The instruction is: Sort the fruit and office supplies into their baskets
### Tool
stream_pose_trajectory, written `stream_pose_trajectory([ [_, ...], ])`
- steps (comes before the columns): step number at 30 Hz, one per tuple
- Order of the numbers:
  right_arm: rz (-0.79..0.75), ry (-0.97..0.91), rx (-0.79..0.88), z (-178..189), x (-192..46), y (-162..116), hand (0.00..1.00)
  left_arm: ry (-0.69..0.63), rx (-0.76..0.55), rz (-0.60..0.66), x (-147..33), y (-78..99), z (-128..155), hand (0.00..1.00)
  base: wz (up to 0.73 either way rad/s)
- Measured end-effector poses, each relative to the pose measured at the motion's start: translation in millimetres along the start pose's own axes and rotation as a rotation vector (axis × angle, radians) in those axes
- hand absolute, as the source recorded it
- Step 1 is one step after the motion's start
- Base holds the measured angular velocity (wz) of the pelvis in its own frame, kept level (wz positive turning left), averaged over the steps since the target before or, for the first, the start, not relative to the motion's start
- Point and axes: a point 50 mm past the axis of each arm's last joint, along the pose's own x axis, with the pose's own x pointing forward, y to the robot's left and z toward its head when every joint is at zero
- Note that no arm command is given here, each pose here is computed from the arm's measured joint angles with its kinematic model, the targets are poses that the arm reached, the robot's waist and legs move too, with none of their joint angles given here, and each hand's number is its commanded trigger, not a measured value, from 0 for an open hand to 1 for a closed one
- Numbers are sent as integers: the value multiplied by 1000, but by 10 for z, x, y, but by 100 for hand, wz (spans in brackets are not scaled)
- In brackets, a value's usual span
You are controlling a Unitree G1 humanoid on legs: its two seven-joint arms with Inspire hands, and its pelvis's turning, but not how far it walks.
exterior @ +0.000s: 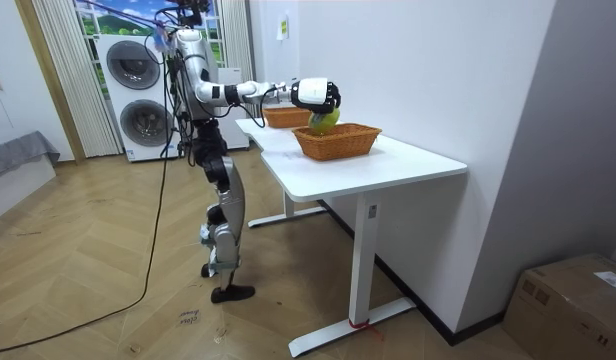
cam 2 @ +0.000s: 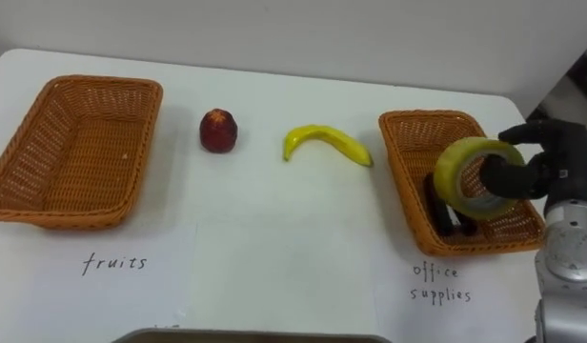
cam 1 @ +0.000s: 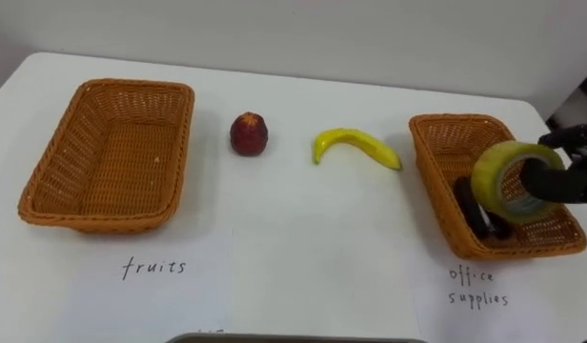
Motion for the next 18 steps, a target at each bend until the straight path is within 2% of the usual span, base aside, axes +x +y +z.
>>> stream_pose_trajectory([
  [5,2,15,-3,-36,2,7,99,1,-1,5,1,15,-3,0,0],
  [6,3,21,-4,-49,2,10,89,1,-1,5,2,18,-2,0,0],
  [7,7,38,-6,-90,3,17,62,1,-1,6,3,21,0,0,0],
  [8,10,53,-8,-125,2,24,44,3,-1,5,3,20,-5,0,0],
  [9,11,58,-8,-137,2,26,7,5,-2,4,2,18,-9,0,0],
  [10,12,66,-9,-154,2,30,0,9,-2,3,2,16,-16,0,0],
  [18,16,77,-12,-180,2,36,0,14,-1,-7,3,13,-26,0,0],
])
